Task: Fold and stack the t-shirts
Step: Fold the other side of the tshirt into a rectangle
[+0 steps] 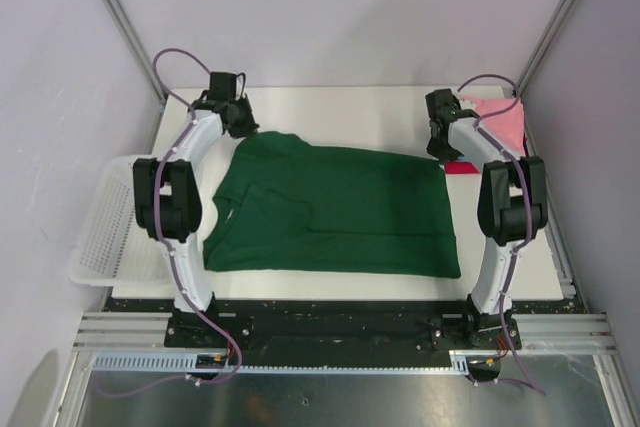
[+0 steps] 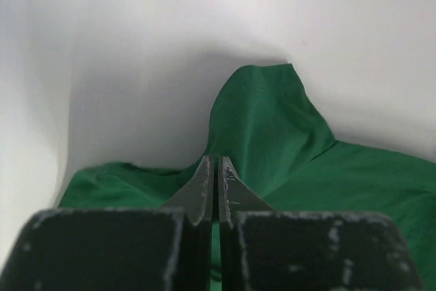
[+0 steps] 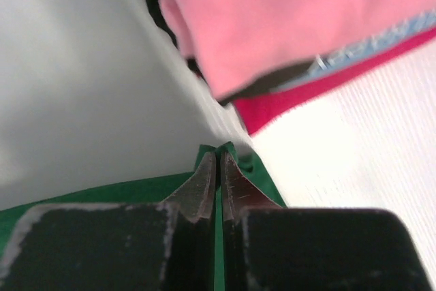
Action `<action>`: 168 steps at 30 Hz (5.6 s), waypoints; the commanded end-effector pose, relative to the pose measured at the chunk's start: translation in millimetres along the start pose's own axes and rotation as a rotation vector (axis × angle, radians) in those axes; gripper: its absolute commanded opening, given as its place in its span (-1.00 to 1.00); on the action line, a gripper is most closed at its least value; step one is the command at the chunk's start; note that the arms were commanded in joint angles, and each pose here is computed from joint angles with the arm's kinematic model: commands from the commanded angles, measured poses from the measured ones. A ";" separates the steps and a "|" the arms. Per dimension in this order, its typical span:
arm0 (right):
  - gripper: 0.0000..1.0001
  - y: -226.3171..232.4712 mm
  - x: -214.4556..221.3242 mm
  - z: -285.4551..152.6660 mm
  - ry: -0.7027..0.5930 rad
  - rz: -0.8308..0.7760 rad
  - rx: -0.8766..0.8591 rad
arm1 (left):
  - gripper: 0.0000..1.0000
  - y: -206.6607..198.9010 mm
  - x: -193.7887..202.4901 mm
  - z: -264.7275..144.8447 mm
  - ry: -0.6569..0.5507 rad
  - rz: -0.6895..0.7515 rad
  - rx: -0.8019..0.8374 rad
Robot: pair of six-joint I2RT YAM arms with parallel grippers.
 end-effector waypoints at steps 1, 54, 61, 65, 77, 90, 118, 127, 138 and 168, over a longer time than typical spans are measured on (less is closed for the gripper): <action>-1.00 -16.6 -3.7 -31.7 -0.062 0.050 -0.014 | -1.00 -9.2 4.8 -49.7 -0.061 -0.013 0.013; -0.85 -135.0 107.1 -73.9 0.117 0.098 -0.068 | -1.00 16.4 200.5 -137.0 0.051 -0.206 -0.085; -0.66 -136.6 107.6 -74.4 0.121 0.090 -0.064 | -1.00 14.0 199.6 -140.9 0.038 -0.212 -0.062; -0.57 -140.2 108.9 -75.8 0.124 0.089 -0.061 | -1.00 13.0 207.3 -140.9 0.055 -0.234 -0.051; -0.28 -150.0 110.4 -76.4 0.144 0.126 -0.070 | -1.00 18.8 236.7 -132.2 0.127 -0.296 -0.098; -0.32 -133.8 123.1 -75.3 0.193 0.104 -0.132 | -1.00 11.0 223.6 -146.3 0.057 -0.292 -0.026; -0.36 -113.8 115.4 -86.5 0.180 0.081 -0.279 | 0.23 0.4 191.3 -169.2 -0.048 -0.189 0.050; -0.36 -69.6 126.3 -111.7 0.198 -0.019 -0.479 | -0.01 -8.8 170.3 -135.7 0.048 -0.084 -0.015; -0.35 6.6 172.7 -128.3 0.241 -0.245 -0.614 | 0.03 -10.2 177.5 -97.6 0.155 -0.006 -0.134; -0.35 89.3 270.7 -155.2 0.350 -0.529 -0.713 | -1.00 -29.1 239.9 -149.0 0.136 -0.006 0.038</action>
Point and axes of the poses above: each gripper's point midway between its finger pads, its own z axis out along the fingers, its own y axis along the line the jaws close on, x = y × z, the point moved 8 cm from there along -z, back along the fingers, and after that the axes turned 13 degrees about z, right-handed, at the moved point
